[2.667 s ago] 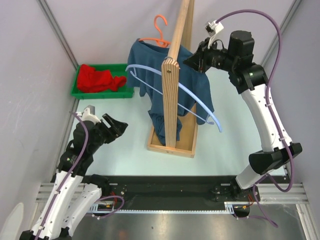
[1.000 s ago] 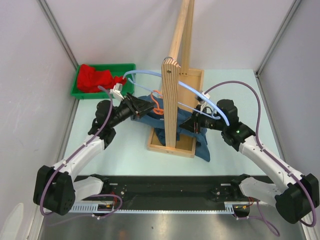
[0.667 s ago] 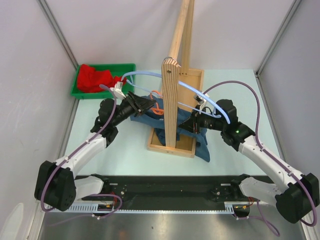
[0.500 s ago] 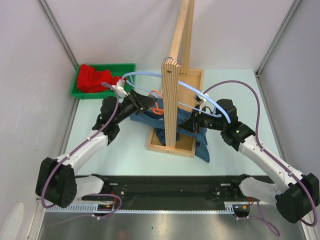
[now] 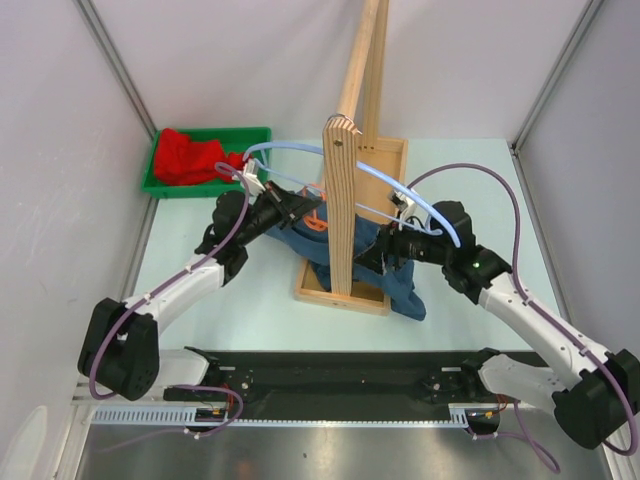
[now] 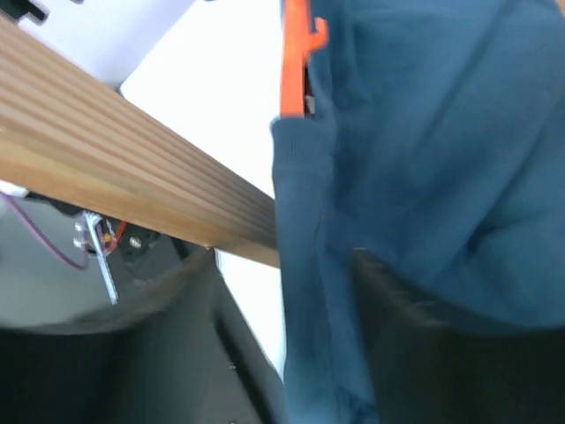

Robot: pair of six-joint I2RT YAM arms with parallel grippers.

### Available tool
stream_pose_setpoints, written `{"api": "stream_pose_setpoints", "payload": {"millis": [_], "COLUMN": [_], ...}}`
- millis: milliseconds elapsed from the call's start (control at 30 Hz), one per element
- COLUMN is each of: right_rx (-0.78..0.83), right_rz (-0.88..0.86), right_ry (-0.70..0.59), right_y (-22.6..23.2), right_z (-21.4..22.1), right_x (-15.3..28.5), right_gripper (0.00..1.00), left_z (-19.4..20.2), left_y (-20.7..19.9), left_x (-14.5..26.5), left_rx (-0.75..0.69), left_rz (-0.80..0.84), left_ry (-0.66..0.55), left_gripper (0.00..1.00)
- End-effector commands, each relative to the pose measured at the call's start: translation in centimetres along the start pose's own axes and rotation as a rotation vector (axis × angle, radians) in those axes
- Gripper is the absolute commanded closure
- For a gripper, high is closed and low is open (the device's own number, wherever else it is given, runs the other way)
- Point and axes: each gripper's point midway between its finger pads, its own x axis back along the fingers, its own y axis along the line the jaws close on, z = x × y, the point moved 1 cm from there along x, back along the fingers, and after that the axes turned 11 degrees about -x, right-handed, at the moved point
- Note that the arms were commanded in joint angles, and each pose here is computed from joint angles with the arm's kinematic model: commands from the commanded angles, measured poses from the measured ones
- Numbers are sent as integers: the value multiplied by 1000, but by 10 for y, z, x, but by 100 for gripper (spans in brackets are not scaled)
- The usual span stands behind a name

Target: Remove the t-shirt from the hanger

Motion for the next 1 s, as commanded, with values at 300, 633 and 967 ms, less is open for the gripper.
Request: {"api": "stream_pose_setpoints", "payload": {"millis": [300,633,967], "right_rx": [-252,-317,-373], "right_rz": [171,207,371], "right_ry": [-166,-245,-291], "right_y": [-24,-40,-48], "right_z": [53,65,47], "right_x": [46,48,69], "right_gripper": [7,54,100], "left_z": [-35,-39,-38], "left_y": [-17,-23,-12], "left_x": [-3,-4,-9], "left_rx": [12,25,20], "left_rz": [-57,-48,-73], "left_ry": [-97,-98,-109], "left_gripper": [100,100,100]}}
